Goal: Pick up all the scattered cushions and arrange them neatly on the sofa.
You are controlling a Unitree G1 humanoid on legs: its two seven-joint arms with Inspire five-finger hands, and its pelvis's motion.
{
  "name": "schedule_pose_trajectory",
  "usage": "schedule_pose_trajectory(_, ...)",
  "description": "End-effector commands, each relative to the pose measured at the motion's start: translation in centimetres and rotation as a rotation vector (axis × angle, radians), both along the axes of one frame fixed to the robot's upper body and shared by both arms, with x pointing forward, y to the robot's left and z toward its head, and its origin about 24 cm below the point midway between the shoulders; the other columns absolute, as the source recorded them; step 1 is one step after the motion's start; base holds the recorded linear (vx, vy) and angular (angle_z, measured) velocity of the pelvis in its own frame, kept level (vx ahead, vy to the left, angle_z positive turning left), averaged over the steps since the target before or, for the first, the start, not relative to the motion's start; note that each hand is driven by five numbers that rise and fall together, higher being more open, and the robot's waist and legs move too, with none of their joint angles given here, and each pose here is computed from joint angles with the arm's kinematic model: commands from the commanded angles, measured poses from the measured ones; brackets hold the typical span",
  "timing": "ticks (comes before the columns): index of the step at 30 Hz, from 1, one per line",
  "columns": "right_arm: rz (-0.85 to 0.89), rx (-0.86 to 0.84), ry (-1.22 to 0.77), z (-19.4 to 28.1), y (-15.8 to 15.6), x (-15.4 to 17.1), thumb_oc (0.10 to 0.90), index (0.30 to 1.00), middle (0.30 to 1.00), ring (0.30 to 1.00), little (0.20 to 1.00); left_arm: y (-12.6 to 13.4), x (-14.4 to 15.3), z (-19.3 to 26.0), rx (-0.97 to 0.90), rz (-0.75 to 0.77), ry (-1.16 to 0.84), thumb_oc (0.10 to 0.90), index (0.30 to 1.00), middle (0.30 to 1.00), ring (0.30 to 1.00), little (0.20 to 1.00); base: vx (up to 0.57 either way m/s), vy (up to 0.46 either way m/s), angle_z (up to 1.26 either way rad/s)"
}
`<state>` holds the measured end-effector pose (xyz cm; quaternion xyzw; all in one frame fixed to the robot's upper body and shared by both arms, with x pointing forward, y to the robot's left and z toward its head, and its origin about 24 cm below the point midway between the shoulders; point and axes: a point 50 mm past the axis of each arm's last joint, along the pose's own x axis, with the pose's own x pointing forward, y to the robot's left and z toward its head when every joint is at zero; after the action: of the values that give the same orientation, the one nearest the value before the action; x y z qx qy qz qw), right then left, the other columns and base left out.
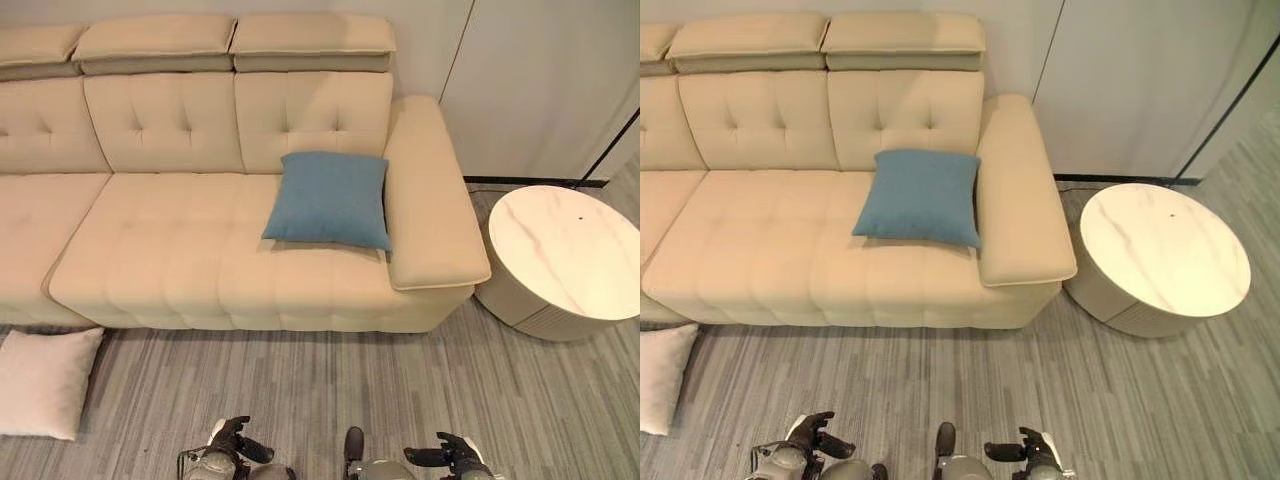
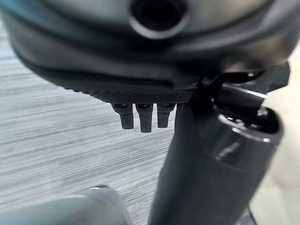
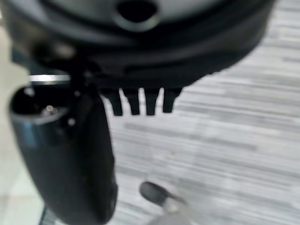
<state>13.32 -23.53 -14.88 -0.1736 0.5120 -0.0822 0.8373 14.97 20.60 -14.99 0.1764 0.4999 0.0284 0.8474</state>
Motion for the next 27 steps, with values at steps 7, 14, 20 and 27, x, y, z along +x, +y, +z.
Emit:
schedule_pose_trajectory(7, -0.006, -0.072, 0.009, 0.2, -1.8, -1.0, 0.800, 0.900, 0.900, 0.900, 0.900, 0.0, -0.2, 0.1, 0.007, -0.031, -0.022, 0.800, 0.900, 0.900, 0.900, 0.900, 0.30, 0.029, 0.07)
schedule_pose_trajectory(14, -0.002, -0.046, 0.045, -0.3, -1.0, -2.0, 0.800, 0.900, 0.900, 0.900, 0.900, 0.3, -1.5, -0.4, 0.002, 0.014, 0.015, 0.800, 0.900, 0.900, 0.900, 0.900, 0.37, 0.119, -0.23)
schedule_pose_trajectory(20, 0.033, -0.039, 0.033, -0.2, -0.6, -1.3, 0.800, 0.900, 0.900, 0.900, 0.900, 0.6, -0.9, -0.1, 0.043, -0.047, 0.005, 0.800, 0.900, 0.900, 0.900, 0.900, 0.25, 0.179, -0.07)
schedule_pose_trajectory(27, 0.083, -0.045, -0.015, 0.3, -0.1, 0.5, 0.800, 0.900, 0.900, 0.900, 0.900, 1.2, -0.3, 0.2, 0.056, -0.060, -0.009, 0.800, 0.900, 0.900, 0.900, 0.900, 0.22, 0.058, 0.00)
